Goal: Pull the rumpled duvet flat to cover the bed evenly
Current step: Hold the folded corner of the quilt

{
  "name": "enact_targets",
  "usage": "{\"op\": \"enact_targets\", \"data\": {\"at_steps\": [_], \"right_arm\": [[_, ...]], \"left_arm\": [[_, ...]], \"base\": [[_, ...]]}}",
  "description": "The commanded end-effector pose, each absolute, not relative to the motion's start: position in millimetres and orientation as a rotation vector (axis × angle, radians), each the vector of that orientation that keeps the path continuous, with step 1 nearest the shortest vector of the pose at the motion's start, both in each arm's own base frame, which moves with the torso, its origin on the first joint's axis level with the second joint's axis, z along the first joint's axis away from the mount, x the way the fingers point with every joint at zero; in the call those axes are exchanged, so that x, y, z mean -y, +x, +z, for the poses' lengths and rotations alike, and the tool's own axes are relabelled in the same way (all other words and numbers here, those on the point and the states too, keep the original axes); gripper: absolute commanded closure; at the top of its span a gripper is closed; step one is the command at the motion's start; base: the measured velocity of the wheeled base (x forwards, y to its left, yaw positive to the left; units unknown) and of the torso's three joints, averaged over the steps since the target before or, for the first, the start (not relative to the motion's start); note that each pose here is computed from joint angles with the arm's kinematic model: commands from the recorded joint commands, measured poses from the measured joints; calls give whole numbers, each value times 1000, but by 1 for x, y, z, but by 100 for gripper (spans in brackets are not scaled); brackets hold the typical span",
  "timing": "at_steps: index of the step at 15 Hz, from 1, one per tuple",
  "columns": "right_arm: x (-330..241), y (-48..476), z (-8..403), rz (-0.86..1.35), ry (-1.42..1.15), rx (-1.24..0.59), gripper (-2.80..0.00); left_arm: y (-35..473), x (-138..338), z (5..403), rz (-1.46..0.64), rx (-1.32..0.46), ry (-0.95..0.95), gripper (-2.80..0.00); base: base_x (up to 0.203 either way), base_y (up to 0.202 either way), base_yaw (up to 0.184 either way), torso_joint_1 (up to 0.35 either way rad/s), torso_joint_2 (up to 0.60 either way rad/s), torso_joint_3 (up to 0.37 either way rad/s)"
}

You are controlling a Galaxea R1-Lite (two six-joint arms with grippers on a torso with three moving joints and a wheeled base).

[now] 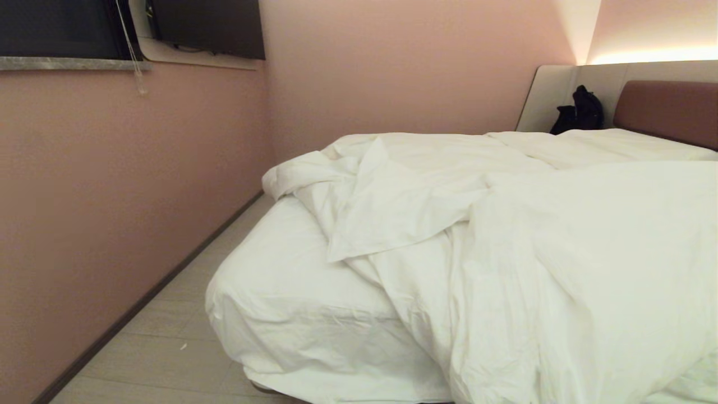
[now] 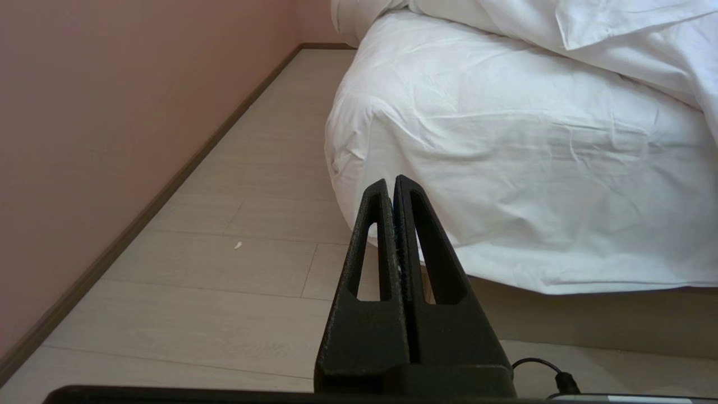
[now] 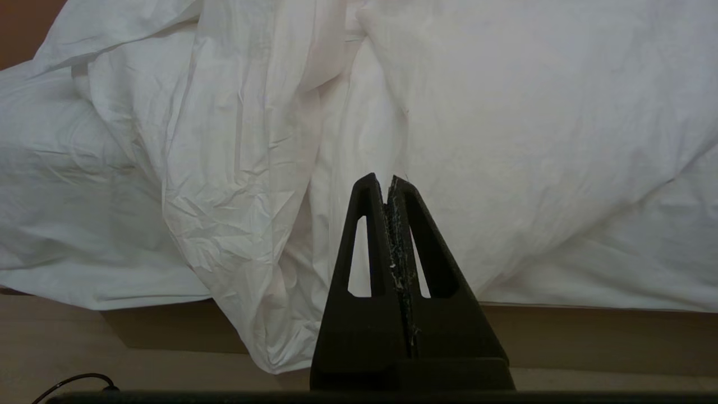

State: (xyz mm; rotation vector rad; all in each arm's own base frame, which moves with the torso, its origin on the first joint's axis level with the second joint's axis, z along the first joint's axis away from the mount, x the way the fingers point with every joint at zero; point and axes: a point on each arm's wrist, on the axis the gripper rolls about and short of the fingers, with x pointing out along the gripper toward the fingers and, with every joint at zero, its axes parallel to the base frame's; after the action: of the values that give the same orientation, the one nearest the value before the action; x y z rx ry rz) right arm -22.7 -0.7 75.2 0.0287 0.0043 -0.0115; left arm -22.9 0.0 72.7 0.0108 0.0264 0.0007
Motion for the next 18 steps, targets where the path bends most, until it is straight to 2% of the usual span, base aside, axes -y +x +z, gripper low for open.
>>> {"op": "enact_targets", "data": {"at_steps": [1,9,11,13,16,18], "right_arm": [[1,-23,75,-12,29,-4,0],[1,-23,75,-11,29,-4,0],[1,-23,75,-12,29,-4,0],[1,-23,75,-11,29,-4,0],[1,-23,75,-11,29,-4,0],[1,-23,75,-11,29,-4,0]], "left_arm": [[-23,0,73,1,-28,11,0],[-23,0,75,-1,-21,8,0],[-34,0,104,-19,64,-31,0],[-40,2,135,-73,74,-85,0],[-16,3,183,-158,-68,-235,0],[19,5,210,-208,-187,-331,0]], "base": [[0,0,0,0,0,0],[0,0,0,0,0,0],[0,0,0,0,0,0],[0,0,0,0,0,0],[0,0,0,0,0,0],[0,0,0,0,0,0]]}}
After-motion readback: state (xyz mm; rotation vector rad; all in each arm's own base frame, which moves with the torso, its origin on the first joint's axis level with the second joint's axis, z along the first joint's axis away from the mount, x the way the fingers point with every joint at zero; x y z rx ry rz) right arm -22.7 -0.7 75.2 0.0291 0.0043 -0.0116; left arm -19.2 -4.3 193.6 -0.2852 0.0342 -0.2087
